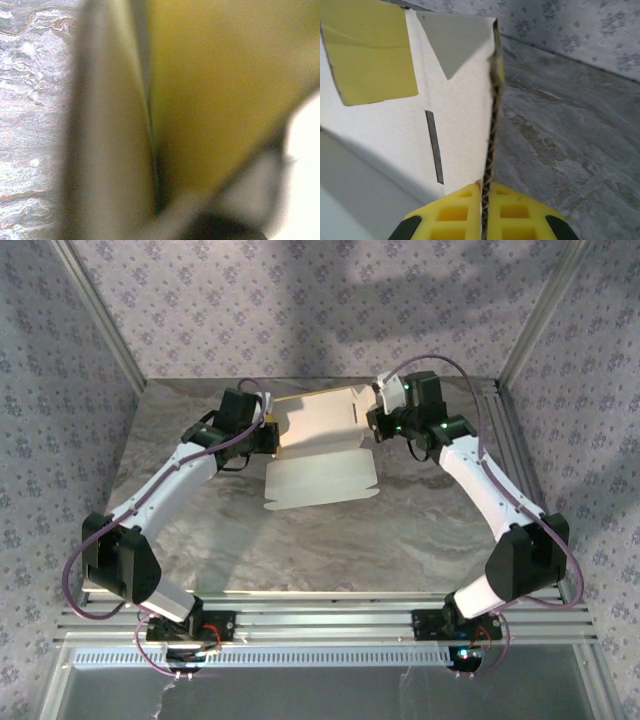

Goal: Fold the paper box

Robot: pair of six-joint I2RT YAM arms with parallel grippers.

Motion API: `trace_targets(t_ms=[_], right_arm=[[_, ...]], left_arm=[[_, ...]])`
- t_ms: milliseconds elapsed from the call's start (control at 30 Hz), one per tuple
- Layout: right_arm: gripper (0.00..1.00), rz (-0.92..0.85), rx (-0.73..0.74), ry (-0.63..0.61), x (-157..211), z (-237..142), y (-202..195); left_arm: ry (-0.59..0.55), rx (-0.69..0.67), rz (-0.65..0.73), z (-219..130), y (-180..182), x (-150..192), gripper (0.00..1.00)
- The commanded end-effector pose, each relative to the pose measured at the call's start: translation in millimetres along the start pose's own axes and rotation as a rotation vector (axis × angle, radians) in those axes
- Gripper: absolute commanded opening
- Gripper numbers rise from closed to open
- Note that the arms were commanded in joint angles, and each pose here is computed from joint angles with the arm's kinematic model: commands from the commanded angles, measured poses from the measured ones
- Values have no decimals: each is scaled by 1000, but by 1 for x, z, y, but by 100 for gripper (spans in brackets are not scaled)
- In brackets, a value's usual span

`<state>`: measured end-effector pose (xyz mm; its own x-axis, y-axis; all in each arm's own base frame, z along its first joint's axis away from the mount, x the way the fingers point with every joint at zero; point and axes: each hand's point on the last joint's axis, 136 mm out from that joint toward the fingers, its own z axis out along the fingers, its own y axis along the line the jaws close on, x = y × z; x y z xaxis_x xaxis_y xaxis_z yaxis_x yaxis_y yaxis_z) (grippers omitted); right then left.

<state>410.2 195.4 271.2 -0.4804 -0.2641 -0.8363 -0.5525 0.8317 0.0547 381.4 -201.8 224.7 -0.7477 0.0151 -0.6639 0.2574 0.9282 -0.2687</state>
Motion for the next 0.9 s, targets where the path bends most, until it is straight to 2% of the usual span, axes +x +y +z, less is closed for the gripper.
trace_targets(t_ms=[0,167,333,467,667,733,867], right_arm=[[0,17,210,-9,0,-10,-16],[0,3,357,-9,6,-8,1],[0,-44,567,8,10,-8,14],[0,-168,692,27,10,-1,37],[1,-220,543,29,2,5,71],[10,-207,438,25,-4,-2,79],[38,-153,85,18,-15,-31,98]], left_arm=[[-40,61,-1,-11,-19,-16,0],[-39,54,-6,-8,-27,-16,0],[-39,58,-15,-6,-33,-16,0],[-35,58,-14,-6,-37,-16,0],[-22,46,9,-4,-34,-14,0],[-21,38,23,-4,-29,-13,0],[-37,56,19,-4,-15,-11,0]])
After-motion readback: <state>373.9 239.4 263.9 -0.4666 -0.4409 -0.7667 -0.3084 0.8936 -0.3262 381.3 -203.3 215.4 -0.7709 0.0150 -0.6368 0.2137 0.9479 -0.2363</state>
